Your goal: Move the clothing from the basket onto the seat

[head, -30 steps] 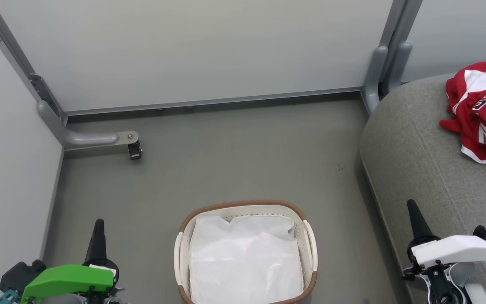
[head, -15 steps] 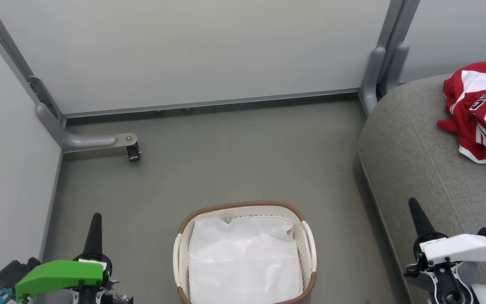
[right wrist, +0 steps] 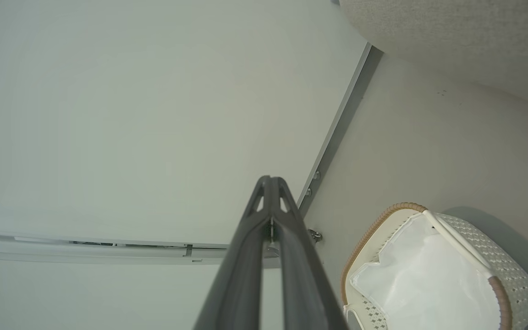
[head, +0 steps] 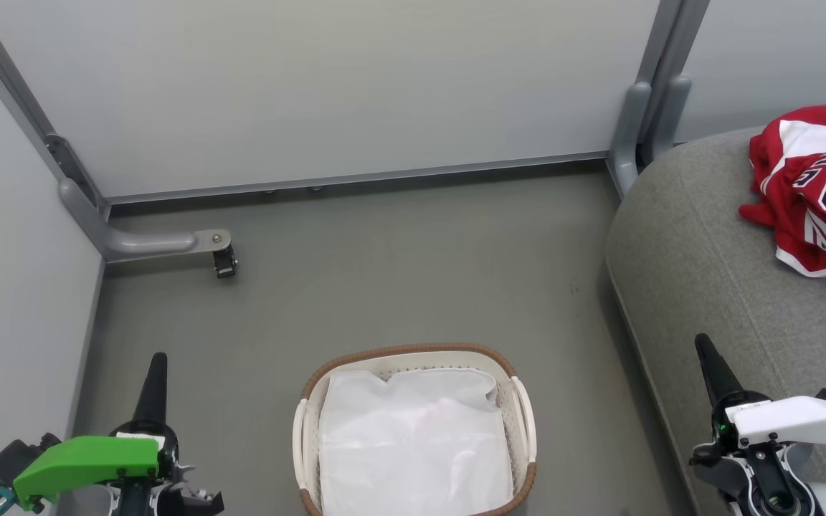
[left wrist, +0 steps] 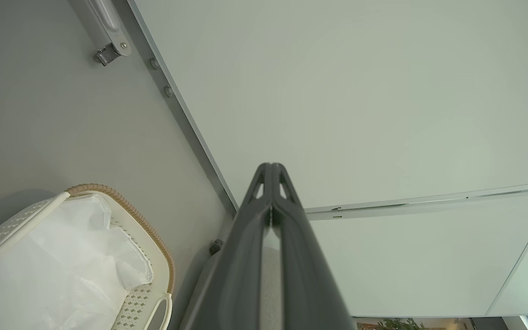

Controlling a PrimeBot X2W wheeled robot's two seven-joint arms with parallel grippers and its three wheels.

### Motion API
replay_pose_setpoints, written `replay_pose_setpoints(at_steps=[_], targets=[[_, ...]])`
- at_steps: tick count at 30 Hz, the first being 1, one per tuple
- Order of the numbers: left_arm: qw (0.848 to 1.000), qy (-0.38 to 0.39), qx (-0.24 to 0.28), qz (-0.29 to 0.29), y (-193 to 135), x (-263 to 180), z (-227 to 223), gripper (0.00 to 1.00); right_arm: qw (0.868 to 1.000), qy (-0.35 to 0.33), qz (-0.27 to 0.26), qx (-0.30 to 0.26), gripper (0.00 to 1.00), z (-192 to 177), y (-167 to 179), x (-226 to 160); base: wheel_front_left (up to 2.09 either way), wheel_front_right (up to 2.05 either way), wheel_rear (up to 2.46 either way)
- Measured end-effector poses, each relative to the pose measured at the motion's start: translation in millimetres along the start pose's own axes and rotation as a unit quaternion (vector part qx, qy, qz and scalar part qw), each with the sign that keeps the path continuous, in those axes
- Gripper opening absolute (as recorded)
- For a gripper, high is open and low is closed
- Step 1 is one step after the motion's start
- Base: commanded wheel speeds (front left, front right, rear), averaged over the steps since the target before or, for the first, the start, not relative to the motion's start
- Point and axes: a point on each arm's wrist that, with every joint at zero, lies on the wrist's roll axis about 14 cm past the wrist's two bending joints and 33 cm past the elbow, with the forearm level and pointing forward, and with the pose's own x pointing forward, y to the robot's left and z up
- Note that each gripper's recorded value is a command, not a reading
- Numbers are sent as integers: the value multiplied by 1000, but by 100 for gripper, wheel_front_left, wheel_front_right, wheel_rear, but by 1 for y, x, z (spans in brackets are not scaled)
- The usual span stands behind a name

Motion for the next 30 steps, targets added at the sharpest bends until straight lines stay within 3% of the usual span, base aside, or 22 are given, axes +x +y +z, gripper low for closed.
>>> replay_pose_setpoints(at_steps=[30], targets=[[994, 6, -105, -37, -20, 7, 6, 0, 993, -5, 26, 115, 0, 11, 13, -1, 0, 0, 0]])
